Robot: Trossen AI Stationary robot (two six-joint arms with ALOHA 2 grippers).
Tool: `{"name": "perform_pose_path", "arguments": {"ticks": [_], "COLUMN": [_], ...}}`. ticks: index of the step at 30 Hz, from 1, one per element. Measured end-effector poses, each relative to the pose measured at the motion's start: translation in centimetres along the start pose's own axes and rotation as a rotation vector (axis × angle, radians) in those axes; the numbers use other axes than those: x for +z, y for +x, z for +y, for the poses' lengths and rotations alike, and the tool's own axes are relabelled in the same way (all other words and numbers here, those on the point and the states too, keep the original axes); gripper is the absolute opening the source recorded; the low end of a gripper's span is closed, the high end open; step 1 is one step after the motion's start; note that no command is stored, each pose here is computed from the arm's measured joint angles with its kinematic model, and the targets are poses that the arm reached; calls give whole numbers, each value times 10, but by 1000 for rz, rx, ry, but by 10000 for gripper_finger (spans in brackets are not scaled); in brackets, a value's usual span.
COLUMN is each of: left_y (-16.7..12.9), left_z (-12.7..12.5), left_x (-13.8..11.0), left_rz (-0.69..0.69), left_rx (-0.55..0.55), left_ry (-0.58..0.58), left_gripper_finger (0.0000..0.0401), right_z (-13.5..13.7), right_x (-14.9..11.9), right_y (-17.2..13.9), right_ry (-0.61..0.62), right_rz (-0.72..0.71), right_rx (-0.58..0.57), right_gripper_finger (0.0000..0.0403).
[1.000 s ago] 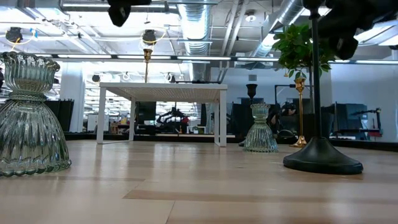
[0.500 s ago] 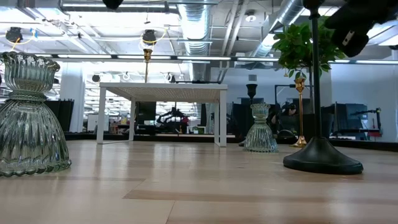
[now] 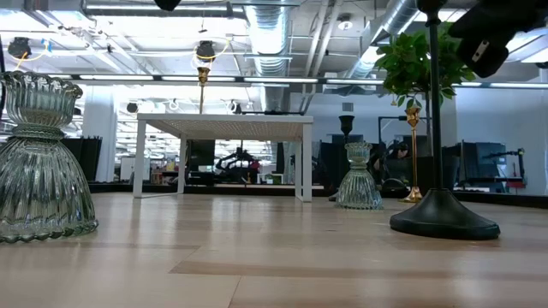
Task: Pick & Place candle stick holders
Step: Put the bottom black candle holder on the shelf
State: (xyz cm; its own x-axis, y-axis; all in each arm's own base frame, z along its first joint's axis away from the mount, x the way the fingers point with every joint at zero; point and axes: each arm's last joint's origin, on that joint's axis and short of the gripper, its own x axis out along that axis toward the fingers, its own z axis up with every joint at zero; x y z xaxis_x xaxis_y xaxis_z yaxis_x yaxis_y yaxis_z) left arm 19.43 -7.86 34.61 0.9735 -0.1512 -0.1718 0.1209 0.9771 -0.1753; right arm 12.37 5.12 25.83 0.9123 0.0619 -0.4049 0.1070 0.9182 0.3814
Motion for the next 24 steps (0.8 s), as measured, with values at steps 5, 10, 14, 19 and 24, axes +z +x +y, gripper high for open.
{"name": "perform_pose_path", "arguments": {"ticks": [5,10,14,19,24], "left_y": [5,1,-5,-12,-17], "left_z": [-1,0,0,1,2], "left_x": [-2,0,3,7,9], "left_rz": [12,0,-20,-46,-58], "left_rx": [3,-2,-13,-19,-22], "left_ry": [3,4,3,-2,-5], "left_gripper_finger": [5,5,5,5,5], "right_z": [0,3,11,21,28], "right_x": [0,-1,-5,-19,-31], "right_y": [1,6,18,37,54], "right_ry": [16,49,36,26,118], "right_rz": [3,28,86,194,285], "right_rx": [-4,15,61,66,53], "right_gripper_finger": [0,0,0,0,0]}}
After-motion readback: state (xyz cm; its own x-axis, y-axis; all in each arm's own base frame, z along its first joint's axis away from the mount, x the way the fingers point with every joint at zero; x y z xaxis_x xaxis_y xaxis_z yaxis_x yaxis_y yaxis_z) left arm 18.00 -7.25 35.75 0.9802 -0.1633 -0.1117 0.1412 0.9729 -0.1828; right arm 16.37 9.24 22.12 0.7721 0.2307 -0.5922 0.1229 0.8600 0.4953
